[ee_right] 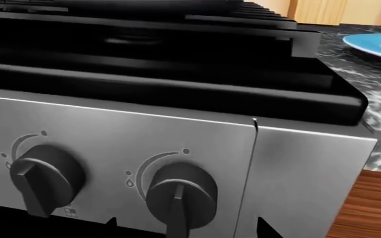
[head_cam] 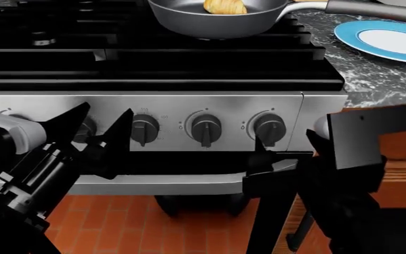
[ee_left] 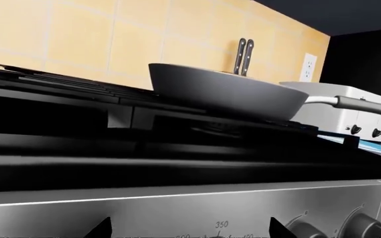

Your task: Pick the croissant and place it on the pan. Then turn on the stove to warm the croissant.

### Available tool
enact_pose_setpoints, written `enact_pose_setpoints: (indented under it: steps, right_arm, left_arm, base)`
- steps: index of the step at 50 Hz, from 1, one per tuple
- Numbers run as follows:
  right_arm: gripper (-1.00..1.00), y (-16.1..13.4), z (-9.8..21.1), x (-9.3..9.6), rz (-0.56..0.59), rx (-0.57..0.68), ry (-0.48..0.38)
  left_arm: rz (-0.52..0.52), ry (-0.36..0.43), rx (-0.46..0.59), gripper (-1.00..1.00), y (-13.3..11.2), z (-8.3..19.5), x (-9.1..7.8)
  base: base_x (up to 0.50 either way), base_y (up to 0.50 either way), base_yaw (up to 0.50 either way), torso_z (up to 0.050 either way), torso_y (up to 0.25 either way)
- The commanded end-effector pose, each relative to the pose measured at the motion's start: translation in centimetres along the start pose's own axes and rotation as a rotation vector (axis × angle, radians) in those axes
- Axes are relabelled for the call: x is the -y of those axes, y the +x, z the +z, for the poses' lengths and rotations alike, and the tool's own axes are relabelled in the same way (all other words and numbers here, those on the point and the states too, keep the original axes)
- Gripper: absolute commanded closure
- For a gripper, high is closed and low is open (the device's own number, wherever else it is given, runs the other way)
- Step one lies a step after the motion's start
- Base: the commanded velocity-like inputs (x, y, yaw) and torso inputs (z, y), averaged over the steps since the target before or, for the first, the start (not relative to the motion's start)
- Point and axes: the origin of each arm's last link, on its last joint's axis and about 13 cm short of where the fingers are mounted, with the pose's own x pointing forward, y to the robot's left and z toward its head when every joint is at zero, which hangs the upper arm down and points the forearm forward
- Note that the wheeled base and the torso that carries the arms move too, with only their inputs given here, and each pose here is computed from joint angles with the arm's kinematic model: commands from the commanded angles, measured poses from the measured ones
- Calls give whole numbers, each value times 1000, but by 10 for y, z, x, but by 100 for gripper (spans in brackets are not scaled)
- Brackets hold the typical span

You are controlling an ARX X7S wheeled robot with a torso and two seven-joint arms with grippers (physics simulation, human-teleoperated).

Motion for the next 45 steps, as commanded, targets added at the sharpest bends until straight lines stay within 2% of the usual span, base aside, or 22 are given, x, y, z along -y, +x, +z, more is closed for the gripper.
enact_pose_setpoints:
  steps: [1,45]
  right_arm:
    - [-100,4,2,-1,-1,-17,-21]
    - [-100,13,0,-2,20,-54,-16]
  left_arm:
    - [-2,-7,-7,-100,2,-3,-1]
    - [-3,-15,-14,-100,4,-6,-5]
  base:
    - [0,0,0,0,0]
    - [0,0,0,0,0]
